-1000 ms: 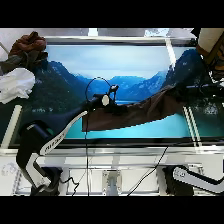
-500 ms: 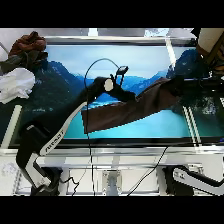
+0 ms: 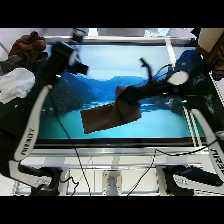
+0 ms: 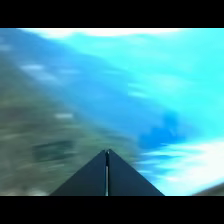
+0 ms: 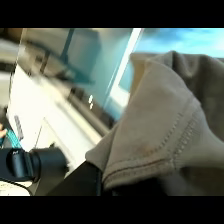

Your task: Fold the shirts.

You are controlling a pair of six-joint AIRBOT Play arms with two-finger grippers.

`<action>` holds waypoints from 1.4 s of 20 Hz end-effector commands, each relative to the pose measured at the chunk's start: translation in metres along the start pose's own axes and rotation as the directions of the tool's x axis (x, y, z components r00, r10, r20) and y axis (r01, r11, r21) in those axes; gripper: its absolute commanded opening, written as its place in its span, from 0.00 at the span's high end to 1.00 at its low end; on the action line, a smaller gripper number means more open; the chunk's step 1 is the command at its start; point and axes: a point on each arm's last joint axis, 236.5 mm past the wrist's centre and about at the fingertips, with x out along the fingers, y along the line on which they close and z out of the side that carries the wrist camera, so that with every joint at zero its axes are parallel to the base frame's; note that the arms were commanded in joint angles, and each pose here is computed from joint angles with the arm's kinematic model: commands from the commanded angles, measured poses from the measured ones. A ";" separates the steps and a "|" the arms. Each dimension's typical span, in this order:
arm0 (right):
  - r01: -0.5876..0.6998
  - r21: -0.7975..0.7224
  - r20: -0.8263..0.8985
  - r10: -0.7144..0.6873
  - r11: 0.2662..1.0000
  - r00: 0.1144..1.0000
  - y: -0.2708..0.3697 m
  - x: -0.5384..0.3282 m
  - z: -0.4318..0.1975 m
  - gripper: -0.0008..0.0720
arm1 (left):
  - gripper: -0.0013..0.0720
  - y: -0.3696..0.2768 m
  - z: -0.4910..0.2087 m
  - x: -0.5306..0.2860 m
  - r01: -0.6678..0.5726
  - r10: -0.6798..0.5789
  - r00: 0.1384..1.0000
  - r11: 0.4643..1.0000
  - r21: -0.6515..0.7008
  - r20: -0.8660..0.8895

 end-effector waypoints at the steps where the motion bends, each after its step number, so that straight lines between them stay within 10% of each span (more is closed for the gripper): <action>1: 0.007 -0.028 0.015 -0.006 1.000 1.000 0.018 0.074 -0.007 0.86 | 0.97 0.081 -0.002 -0.032 -0.109 0.113 0.993 0.987 -0.119 0.024; 3: 0.015 -0.035 0.025 -0.014 0.999 1.000 0.020 0.096 -0.011 0.36 | 0.97 0.097 -0.006 -0.043 -0.123 0.128 0.992 0.981 -0.148 0.021; 15: 0.416 0.246 -0.088 -0.408 0.875 0.909 -0.181 -0.067 -0.010 0.35 | 0.97 0.079 -0.016 -0.048 -0.031 0.030 0.999 0.986 -0.166 -0.011; 28: 0.104 0.483 -0.097 -0.064 0.870 0.993 -0.238 0.015 -0.022 0.33 | 0.97 0.063 -0.019 -0.048 0.032 -0.037 0.999 0.984 -0.177 -0.025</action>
